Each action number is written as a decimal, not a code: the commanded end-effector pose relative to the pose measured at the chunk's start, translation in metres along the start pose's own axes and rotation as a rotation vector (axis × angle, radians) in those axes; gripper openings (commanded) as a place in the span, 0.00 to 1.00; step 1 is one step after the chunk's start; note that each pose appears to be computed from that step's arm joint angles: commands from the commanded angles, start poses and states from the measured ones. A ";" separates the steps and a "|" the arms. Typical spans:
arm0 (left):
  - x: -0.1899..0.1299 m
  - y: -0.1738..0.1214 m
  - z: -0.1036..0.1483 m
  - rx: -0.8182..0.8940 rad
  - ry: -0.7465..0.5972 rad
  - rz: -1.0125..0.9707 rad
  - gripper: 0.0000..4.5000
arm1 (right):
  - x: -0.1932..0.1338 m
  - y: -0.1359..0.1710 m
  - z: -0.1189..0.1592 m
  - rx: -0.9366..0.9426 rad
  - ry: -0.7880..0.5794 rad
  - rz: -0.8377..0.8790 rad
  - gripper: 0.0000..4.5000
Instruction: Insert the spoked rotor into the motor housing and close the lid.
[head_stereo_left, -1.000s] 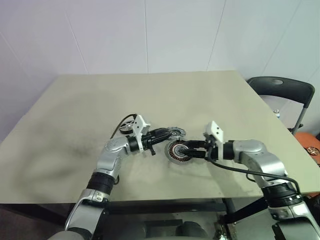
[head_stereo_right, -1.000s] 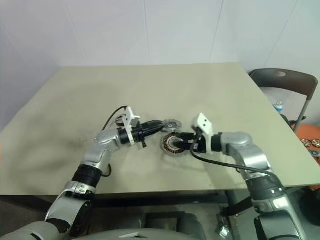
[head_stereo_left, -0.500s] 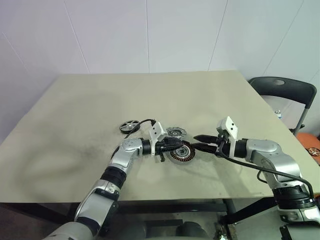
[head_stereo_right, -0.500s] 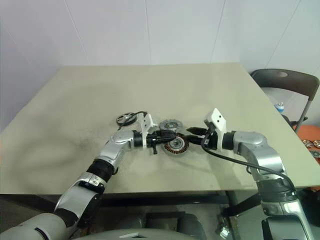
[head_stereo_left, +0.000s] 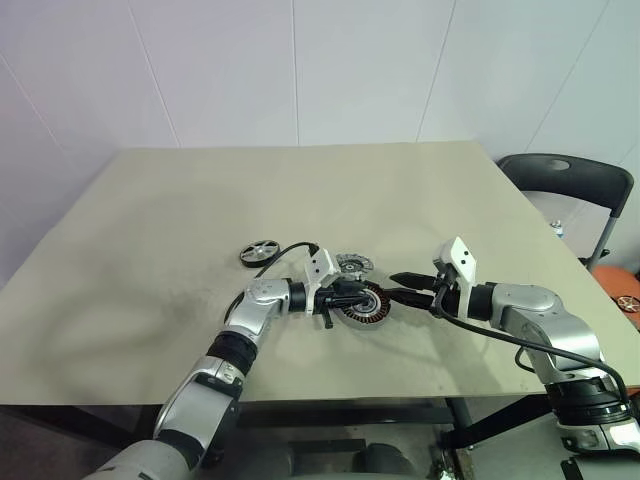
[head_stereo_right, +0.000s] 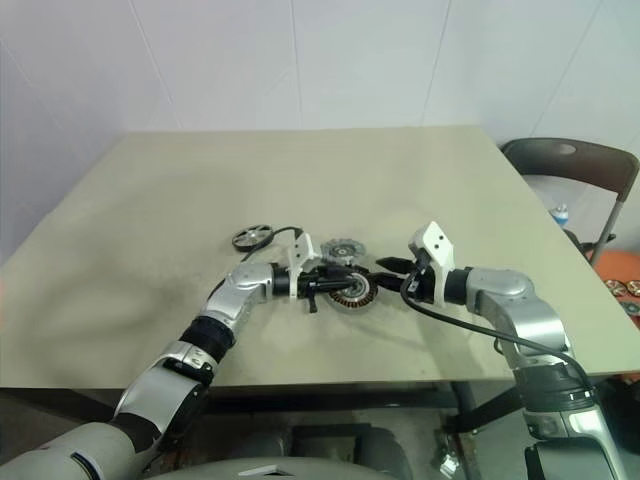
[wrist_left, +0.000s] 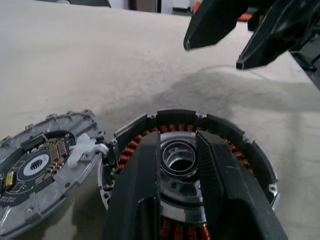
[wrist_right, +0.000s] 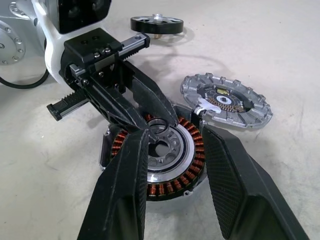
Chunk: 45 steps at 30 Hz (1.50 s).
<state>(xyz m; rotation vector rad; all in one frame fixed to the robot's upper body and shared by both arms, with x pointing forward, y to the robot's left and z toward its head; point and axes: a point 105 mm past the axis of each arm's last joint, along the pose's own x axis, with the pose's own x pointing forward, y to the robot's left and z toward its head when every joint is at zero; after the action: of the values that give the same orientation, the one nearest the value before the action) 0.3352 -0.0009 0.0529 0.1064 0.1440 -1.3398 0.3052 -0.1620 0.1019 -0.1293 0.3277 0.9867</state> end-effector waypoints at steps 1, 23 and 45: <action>0.003 0.003 0.011 0.055 -0.008 -0.003 0.16 | -0.001 0.000 0.016 -0.056 -0.036 -0.009 0.39; 0.008 -0.001 0.005 0.028 -0.014 -0.009 0.16 | 0.001 0.000 0.011 -0.043 -0.029 -0.033 0.39; 0.011 0.000 0.003 0.030 -0.009 -0.004 0.16 | 0.004 0.001 0.010 -0.035 -0.034 -0.040 0.39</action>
<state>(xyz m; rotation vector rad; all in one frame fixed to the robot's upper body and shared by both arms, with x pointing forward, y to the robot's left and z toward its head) 0.3342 -0.0109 0.0471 0.1098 0.1427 -1.3427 0.3065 -0.1614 0.0953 -0.1350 0.3379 0.9418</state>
